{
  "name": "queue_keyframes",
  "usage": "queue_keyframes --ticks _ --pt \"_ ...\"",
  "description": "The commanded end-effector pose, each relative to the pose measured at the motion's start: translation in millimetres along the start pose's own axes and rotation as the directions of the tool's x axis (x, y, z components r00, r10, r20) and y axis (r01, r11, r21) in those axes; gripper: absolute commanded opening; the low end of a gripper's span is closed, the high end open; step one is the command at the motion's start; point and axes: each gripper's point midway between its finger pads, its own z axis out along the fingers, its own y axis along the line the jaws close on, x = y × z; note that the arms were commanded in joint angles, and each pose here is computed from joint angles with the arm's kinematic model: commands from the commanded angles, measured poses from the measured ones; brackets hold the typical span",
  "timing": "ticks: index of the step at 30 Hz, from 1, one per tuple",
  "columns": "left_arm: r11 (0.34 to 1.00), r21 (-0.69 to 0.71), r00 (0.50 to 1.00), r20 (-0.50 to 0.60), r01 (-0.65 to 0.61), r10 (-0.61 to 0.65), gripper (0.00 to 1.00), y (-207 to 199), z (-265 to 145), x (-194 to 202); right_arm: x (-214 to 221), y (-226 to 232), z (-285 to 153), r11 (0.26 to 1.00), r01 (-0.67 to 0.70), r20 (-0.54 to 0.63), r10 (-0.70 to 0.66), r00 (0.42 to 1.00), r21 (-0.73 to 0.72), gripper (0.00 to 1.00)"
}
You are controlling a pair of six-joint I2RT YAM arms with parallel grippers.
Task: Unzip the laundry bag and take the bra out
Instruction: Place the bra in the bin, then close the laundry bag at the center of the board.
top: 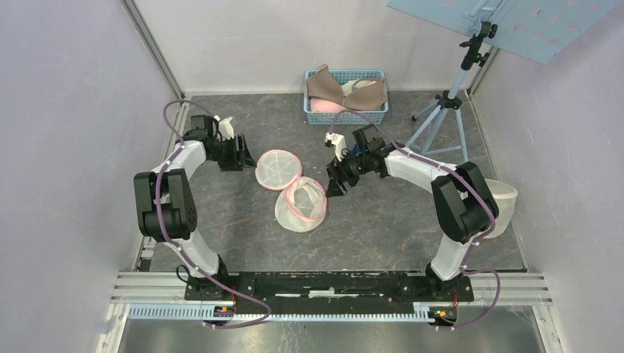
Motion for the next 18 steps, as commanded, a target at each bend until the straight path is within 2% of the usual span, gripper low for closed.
queue_keyframes --ticks 1,9,14,18 --pt "1.0 0.019 1.0 0.008 0.001 -0.001 0.67 -4 14 5 25 5 11 0.992 -0.125 -0.058 0.124 0.991 -0.018 0.78" --pt "1.0 0.005 1.0 0.002 0.007 -0.007 0.67 -3 23 12 43 4 31 0.945 -0.327 -0.091 0.324 0.942 -0.025 0.62" --pt "1.0 -0.01 1.0 -0.001 0.009 -0.009 0.67 2 27 13 44 -3 41 0.921 -0.389 -0.082 0.387 0.919 -0.011 0.52" --pt "1.0 -0.012 1.0 -0.012 0.017 -0.017 0.67 3 34 14 46 -2 46 0.903 -0.429 -0.095 0.425 0.9 -0.028 0.48"
